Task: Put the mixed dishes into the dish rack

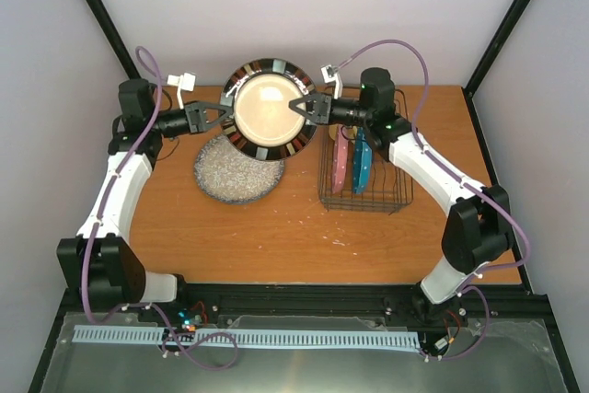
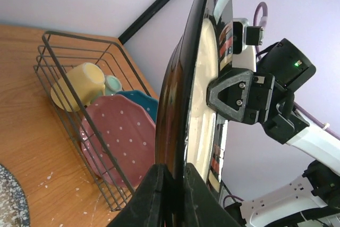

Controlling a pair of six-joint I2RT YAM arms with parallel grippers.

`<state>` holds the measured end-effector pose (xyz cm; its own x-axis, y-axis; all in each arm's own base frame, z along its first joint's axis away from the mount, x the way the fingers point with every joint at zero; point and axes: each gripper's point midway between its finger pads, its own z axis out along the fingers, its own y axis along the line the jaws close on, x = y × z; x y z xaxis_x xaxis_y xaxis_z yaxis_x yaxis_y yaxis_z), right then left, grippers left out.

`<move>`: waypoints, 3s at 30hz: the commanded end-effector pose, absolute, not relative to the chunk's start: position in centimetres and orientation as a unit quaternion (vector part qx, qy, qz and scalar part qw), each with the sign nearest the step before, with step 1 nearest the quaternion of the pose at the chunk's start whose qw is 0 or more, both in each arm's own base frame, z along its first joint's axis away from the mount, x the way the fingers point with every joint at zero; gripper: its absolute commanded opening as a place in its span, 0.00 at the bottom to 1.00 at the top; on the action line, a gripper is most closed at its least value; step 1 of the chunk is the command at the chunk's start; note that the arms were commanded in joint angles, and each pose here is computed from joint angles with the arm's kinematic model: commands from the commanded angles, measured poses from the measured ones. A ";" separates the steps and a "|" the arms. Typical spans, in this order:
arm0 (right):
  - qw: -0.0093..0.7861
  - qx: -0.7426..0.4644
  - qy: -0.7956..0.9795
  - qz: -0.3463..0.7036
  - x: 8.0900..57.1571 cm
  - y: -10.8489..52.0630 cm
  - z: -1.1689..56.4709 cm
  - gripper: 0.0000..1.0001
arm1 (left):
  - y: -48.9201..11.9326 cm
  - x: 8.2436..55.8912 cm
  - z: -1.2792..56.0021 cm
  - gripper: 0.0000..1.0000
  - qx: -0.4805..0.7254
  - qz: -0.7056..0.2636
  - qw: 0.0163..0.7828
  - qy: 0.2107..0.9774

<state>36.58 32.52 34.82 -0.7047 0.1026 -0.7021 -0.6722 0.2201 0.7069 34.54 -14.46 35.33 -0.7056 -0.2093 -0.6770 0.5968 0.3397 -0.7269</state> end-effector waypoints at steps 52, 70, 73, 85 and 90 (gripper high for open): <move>0.495 0.089 0.858 -0.109 33.4 4.5 31.4 0.03 | -5.2 37.1 36.6 0.98 0.052 -0.200 0.622 0.756; 0.469 0.067 0.875 -0.100 34.6 6.4 28.7 0.03 | -5.7 37.3 36.1 0.96 0.057 -0.216 0.611 0.759; 0.462 0.063 0.878 -0.104 34.8 6.5 28.3 0.03 | -5.7 37.4 36.0 0.96 0.057 -0.217 0.610 0.760; 0.403 0.035 0.906 -0.124 34.6 8.8 23.3 0.03 | -5.4 37.2 35.1 0.96 0.055 -0.205 0.600 0.771; 0.390 0.033 0.913 -0.118 34.8 9.4 22.4 0.03 | -5.4 37.2 34.9 0.96 0.055 -0.203 0.599 0.773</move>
<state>33.76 7.93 21.83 -0.7264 -0.0657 -0.6841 0.1483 0.9570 -0.2493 37.29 -5.67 33.74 -0.3082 -0.1804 -0.9341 0.3266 0.9021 -0.2820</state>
